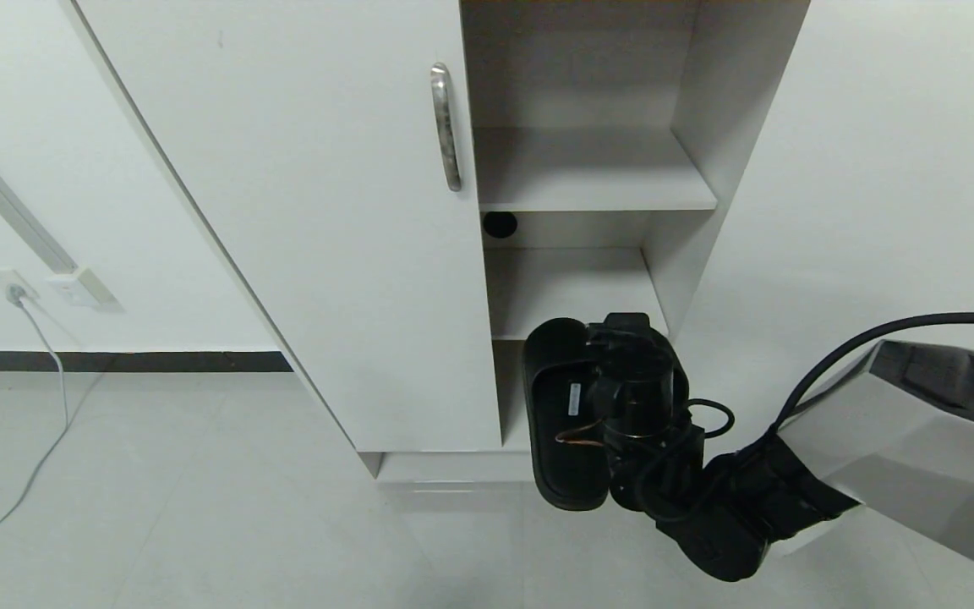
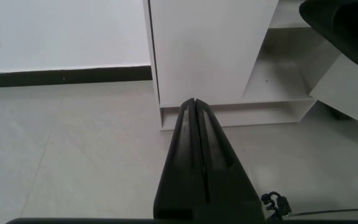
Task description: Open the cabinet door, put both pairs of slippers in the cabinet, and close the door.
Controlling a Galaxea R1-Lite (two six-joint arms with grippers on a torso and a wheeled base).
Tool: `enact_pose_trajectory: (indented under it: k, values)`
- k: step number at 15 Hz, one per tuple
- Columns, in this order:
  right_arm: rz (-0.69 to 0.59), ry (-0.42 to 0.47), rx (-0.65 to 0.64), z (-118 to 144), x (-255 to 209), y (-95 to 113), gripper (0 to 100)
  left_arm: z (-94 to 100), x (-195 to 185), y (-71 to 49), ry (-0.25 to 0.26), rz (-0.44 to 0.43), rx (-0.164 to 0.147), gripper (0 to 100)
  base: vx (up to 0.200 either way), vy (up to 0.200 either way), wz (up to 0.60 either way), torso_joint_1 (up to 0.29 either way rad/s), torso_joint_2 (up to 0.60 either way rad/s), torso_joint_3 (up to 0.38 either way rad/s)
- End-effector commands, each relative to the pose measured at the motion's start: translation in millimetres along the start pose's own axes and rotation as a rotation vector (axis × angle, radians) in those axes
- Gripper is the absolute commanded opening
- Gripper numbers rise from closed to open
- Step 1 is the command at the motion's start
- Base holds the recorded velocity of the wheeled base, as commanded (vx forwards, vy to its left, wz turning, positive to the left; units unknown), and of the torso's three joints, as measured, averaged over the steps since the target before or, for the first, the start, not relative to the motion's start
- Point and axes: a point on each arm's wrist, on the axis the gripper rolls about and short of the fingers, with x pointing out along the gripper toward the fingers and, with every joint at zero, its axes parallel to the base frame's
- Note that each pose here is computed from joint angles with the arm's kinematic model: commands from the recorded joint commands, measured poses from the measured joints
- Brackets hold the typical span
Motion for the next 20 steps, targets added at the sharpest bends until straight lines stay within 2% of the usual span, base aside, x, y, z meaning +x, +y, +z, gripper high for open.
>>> enact_pose_trajectory:
  k: [1, 10, 20]
  values:
    - [0.007, 0.014, 0.005, -10.7, 5.8, 3.0, 0, 0.0, 0.1, 0.0, 0.001, 0.0, 0.0, 0, 0.0, 0.0, 0.0, 0.0, 0.0, 0.0]
    - [0.016, 0.028, 0.003, -15.3, 9.4, 0.9, 0, 0.0, 0.1, 0.0, 0.001, 0.0, 0.0, 0, 0.0, 0.0, 0.0, 0.0, 0.0, 0.0]
    - [0.016, 0.038, -0.007, -20.2, 9.8, 0.6, 0, 0.0, 0.1, 0.0, 0.001, 0.0, 0.0, 0, 0.2, 0.0, 0.0, 0.001, 0.0, 0.002]
